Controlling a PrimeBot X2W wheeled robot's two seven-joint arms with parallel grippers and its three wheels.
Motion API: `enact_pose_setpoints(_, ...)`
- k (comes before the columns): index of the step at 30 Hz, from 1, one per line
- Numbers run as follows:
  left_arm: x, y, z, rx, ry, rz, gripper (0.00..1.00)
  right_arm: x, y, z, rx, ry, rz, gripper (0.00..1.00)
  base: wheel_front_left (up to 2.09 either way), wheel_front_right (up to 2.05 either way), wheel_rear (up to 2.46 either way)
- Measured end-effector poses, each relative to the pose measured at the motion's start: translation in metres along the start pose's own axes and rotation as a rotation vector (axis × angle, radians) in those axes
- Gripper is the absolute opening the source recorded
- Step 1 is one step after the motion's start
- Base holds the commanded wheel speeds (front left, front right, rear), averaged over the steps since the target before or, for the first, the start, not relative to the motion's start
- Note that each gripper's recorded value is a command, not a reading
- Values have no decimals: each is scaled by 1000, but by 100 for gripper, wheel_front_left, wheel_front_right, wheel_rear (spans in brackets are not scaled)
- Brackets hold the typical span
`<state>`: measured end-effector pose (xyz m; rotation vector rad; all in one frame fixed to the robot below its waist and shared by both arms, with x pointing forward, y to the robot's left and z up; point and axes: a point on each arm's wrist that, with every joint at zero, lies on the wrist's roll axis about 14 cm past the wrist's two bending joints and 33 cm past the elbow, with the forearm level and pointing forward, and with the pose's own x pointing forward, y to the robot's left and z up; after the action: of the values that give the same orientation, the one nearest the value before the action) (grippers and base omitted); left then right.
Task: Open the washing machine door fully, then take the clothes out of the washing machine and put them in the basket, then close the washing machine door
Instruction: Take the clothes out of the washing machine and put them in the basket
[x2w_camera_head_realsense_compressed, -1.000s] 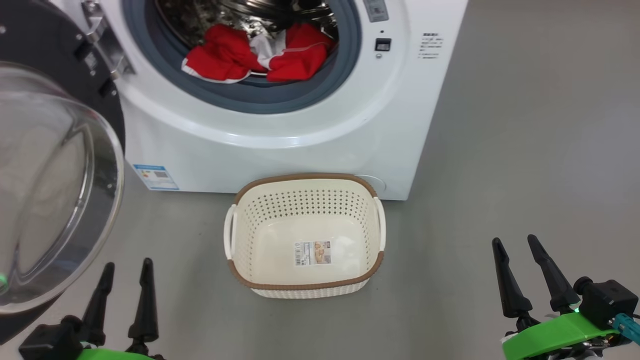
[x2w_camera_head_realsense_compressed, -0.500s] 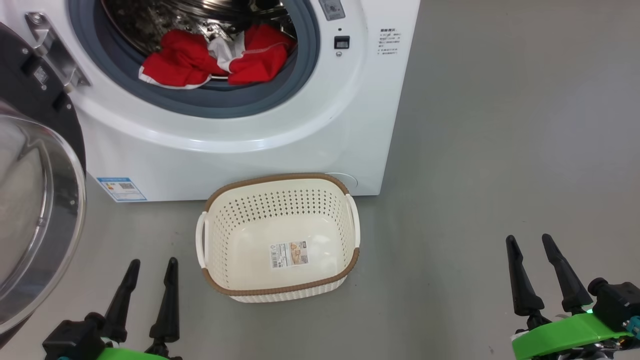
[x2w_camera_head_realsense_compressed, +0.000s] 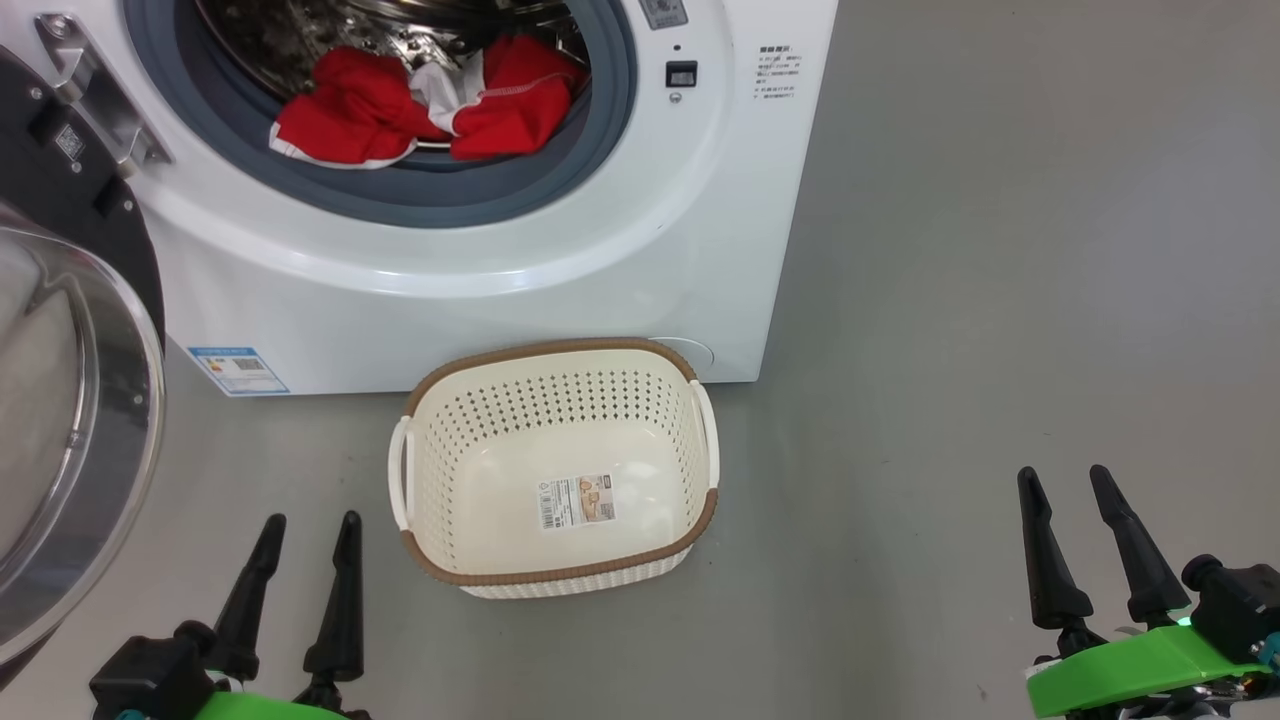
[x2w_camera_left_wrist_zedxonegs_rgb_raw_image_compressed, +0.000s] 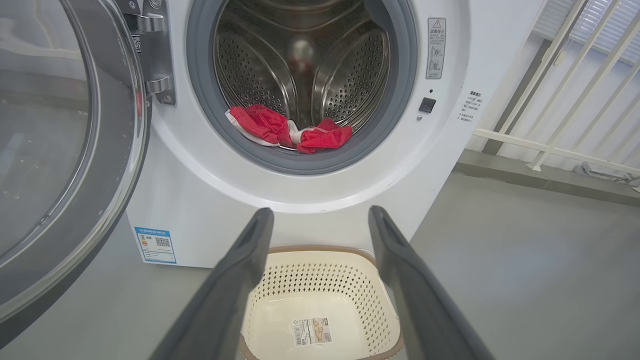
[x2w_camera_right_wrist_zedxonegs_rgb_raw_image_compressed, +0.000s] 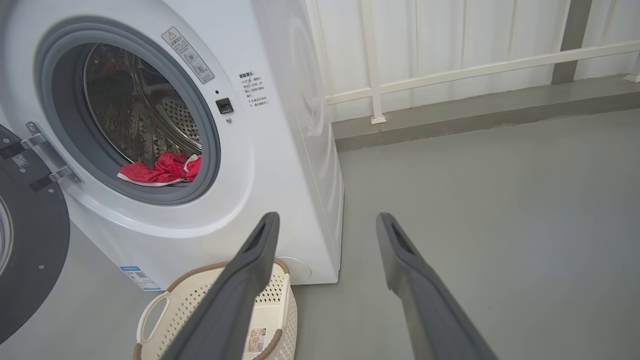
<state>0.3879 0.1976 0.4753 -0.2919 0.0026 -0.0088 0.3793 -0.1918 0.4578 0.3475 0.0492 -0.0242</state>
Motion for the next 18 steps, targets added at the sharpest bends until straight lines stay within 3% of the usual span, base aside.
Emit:
enact_pose_setpoints(12, 1, 0, 3, 0, -9, 0, 100, 1, 1, -2, 1, 6, 3, 100, 1, -1, 0)
enact_pose_setpoints(18, 2, -2, 5, 1, -16, -6, 100, 2, 1, -5, 1, 13, 4, 100, 61, -61, 0)
